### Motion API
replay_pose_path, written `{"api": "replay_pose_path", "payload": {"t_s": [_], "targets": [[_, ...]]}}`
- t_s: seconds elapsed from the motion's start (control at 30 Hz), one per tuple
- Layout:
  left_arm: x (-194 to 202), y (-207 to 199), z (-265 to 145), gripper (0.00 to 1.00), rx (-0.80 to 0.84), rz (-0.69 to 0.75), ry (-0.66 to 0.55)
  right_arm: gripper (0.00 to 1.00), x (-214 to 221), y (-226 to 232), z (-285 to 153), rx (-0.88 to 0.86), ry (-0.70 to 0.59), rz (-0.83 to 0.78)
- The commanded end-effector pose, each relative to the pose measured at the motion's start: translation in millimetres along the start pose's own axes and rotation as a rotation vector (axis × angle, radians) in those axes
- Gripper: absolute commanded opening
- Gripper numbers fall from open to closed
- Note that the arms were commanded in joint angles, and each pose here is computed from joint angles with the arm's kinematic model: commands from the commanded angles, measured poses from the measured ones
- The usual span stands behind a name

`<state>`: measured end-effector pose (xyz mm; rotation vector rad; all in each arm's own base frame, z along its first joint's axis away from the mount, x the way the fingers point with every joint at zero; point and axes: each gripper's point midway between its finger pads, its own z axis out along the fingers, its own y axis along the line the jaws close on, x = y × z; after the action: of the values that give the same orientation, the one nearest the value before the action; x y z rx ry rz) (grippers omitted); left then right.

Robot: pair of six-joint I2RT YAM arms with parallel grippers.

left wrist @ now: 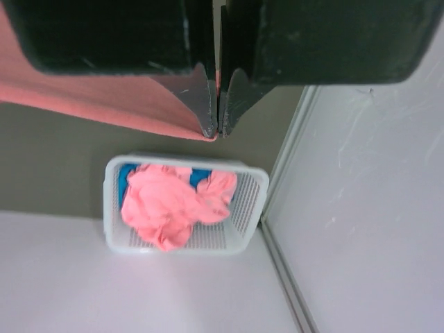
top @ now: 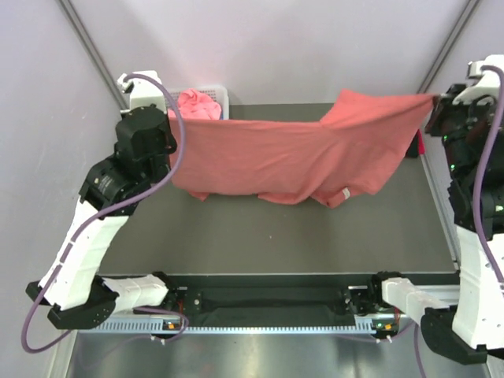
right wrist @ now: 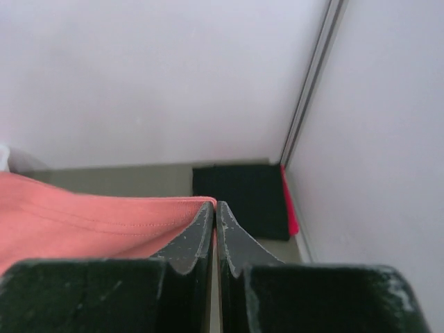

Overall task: Fold and stack the t-shirts
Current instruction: Flatten the tshirt out

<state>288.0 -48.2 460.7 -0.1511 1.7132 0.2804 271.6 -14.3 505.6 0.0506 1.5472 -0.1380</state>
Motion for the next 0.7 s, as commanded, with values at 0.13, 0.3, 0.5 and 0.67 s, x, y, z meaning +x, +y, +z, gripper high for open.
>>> {"api": "replay_pose_path", "payload": {"t_s": [0.13, 0.3, 0.5, 0.67], "targets": [[-136, 45, -63, 0.00, 0.172, -0.274, -0.346, 0.00, -183, -40, -119, 0.067, -0.666, 0.067], [-180, 48, -128, 0.00, 0.488, -0.423, -0.547, 0.00, -220, -41, -195, -0.008, -0.928, 0.130], [-188, 67, -177, 0.00, 0.650, -0.503, -0.652, 0.00, -225, -46, -269, -0.060, -1.094, 0.182], [-184, 74, -190, 0.00, 0.690, -0.520, -0.652, 0.00, -229, -48, -305, -0.091, -1.165, 0.189]]}}
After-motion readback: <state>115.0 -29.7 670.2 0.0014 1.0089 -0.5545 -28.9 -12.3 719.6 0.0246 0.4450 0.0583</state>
